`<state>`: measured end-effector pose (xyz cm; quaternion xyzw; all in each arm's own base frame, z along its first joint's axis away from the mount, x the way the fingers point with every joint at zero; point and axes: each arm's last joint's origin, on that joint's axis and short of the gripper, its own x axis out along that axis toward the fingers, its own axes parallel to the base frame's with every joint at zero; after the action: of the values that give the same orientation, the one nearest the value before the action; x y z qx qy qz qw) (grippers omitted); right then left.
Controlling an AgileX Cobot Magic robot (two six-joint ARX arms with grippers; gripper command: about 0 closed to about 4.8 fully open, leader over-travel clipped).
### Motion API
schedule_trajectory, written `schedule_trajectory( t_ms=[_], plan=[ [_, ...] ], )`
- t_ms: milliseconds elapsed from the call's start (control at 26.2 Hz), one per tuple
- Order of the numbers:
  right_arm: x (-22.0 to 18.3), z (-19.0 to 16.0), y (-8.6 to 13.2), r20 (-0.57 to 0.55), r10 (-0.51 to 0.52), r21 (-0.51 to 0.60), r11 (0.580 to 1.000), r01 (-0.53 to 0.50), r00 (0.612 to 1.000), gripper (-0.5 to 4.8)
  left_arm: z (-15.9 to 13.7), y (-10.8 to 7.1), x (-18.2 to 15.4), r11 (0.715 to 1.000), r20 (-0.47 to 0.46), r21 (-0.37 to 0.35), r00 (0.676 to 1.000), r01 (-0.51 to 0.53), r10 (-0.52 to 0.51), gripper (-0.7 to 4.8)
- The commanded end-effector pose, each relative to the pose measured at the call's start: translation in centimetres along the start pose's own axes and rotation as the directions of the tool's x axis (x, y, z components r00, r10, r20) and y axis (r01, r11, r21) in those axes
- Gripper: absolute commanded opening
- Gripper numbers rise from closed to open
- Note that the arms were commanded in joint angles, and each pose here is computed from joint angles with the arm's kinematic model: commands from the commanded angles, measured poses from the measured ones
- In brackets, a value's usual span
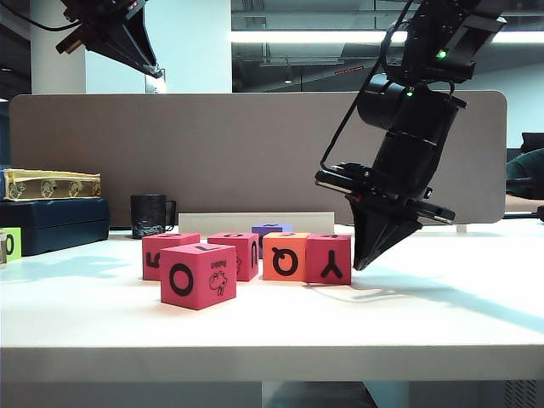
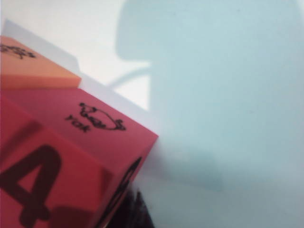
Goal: Select the appropriate blocks from the scattered letter blocks on the table and arrange them in a row to spell out "2024".
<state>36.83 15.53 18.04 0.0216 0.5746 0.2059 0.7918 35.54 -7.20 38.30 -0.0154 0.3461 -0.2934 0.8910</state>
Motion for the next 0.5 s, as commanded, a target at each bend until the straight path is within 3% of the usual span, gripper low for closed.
schedule_trajectory(
  t_ms=[38, 497],
  plan=[
    [-0.1, 0.28, 0.49, 0.027, 0.015, -0.015, 1.0, -0.014, 1.0, -0.02, 0.12, -0.2, -0.34, 1.0, 0.009, 0.006, 1.0, 0.006, -0.006, -0.06],
    [0.01, 0.76, 1.15, 0.082, 0.029, -0.043, 0.999, -0.026, 0.996, -0.02, -0.04, -0.21, -0.34, 1.0, -0.006, -0.002, 1.0, 0.007, -0.007, -0.06]
  ],
)
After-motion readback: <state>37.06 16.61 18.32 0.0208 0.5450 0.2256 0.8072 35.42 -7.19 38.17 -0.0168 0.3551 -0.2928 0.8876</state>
